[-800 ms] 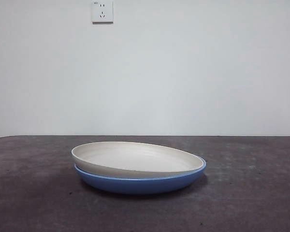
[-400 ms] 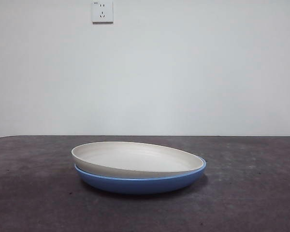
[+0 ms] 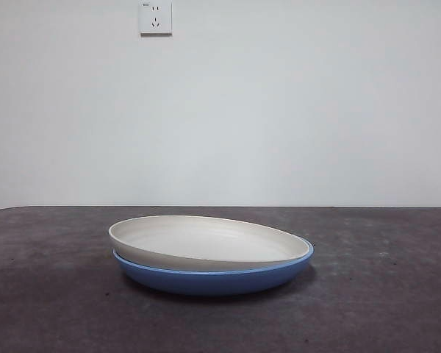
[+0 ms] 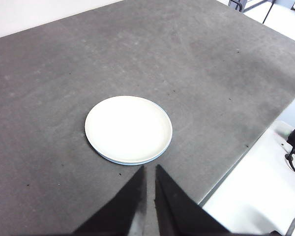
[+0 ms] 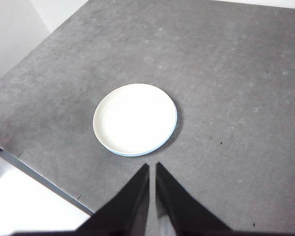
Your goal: Pick up the white plate, put it on the blue plate, put it on desk
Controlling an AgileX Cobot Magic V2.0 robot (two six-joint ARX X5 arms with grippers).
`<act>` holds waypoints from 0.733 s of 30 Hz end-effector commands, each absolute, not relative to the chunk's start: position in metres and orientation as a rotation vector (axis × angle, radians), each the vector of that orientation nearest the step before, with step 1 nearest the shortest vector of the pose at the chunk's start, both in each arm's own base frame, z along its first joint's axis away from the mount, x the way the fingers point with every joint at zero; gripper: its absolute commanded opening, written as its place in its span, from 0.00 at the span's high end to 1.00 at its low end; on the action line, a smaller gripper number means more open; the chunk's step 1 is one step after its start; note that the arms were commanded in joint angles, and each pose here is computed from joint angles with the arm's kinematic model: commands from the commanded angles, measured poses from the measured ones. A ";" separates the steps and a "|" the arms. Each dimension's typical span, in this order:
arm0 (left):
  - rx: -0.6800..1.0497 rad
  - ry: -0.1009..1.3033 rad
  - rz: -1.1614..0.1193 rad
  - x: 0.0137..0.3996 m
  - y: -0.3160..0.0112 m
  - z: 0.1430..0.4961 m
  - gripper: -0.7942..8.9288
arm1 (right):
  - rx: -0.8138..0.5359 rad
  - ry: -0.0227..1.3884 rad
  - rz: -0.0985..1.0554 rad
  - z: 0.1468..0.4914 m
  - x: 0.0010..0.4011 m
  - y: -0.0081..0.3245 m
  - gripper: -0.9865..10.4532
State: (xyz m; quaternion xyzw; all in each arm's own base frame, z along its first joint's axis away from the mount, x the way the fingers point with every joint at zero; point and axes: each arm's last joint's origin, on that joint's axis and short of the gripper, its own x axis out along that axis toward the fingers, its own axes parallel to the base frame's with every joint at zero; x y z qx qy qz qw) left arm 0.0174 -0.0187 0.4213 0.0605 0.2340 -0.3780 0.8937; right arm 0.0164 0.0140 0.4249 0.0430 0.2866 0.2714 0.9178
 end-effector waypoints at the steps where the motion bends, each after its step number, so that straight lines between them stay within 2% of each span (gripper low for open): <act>1: 0.117 0.473 -0.753 0.019 -0.019 0.424 0.89 | 0.078 0.600 0.561 0.427 0.014 0.013 0.90; 6: 0.080 0.515 -0.610 0.034 -0.022 0.406 0.89 | 0.078 0.600 0.561 0.427 0.014 0.013 0.90; 10: 0.016 0.368 -0.478 0.062 -0.026 0.378 0.89 | 0.078 0.599 0.561 0.427 0.014 0.013 0.90; 14: -0.035 0.205 -0.371 0.083 -0.023 0.338 0.89 | 0.078 0.599 0.561 0.427 0.014 0.013 0.90; 16: -0.038 0.147 -0.316 0.090 -0.020 0.306 0.89 | 0.078 0.599 0.561 0.427 0.014 0.013 0.90; 22: -0.050 0.130 -0.141 0.098 -0.010 0.226 0.89 | 0.078 0.599 0.561 0.427 0.014 0.013 0.90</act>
